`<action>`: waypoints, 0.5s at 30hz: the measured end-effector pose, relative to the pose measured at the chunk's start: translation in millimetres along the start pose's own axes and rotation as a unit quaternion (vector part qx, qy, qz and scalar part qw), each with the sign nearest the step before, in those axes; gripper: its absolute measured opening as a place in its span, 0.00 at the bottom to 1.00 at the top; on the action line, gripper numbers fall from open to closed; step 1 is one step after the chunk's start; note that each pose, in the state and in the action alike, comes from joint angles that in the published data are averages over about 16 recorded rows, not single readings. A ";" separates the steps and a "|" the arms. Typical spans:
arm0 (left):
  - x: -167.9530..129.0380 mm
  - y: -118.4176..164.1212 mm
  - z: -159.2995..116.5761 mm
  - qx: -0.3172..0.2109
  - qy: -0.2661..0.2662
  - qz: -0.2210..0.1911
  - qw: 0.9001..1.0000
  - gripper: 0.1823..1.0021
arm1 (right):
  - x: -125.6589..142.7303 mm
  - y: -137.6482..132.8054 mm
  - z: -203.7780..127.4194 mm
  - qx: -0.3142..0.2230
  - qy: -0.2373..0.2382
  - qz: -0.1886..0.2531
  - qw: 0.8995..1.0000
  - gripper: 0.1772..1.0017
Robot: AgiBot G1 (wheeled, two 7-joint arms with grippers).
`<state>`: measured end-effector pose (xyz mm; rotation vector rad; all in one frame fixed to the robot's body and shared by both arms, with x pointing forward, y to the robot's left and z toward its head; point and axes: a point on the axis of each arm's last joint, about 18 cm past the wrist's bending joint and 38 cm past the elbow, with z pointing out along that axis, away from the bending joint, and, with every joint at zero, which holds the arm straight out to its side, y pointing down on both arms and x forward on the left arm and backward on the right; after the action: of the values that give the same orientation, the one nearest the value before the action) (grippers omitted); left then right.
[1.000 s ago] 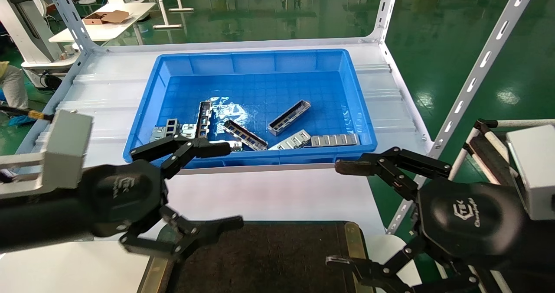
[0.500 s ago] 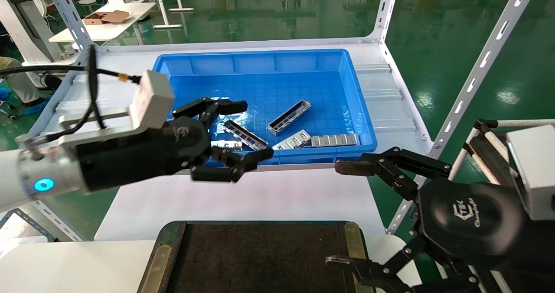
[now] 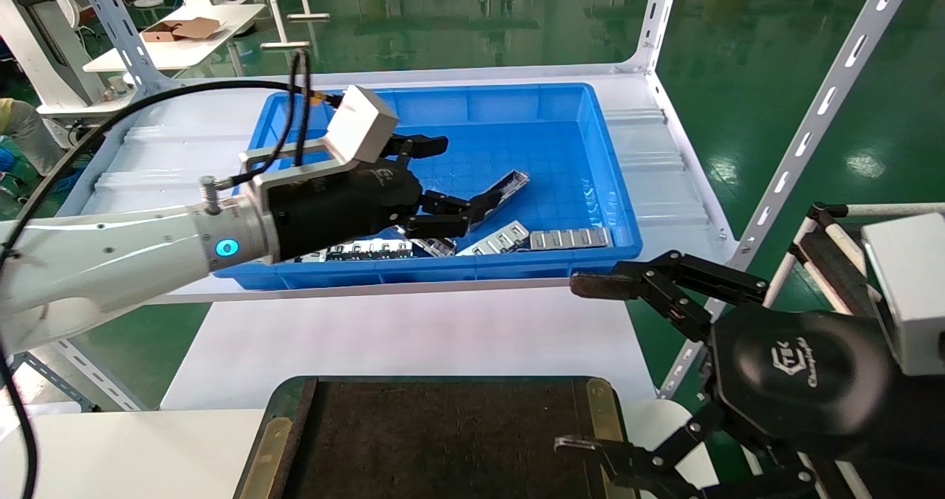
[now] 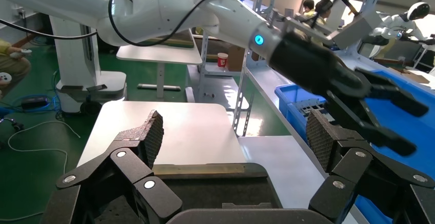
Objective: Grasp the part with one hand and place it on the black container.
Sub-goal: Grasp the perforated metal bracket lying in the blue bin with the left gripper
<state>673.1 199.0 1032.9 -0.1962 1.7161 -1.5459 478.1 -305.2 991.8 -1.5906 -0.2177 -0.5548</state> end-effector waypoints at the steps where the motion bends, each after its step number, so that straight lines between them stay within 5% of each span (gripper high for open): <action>1: -1.6 1.2 5.8 -0.003 -0.005 -0.001 1.000 1.00 | 0.0 0.0 0.0 0.000 0.000 0.000 1.000 1.00; 15: -14.1 19.6 74.5 -0.052 -0.059 -0.021 0.997 1.00 | 0.0 0.0 0.0 0.000 0.000 0.000 1.000 1.00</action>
<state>737.5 155.0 1026.8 -0.3715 1.7105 -1.4470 478.1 -305.2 991.8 -1.5906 -0.2177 -0.5548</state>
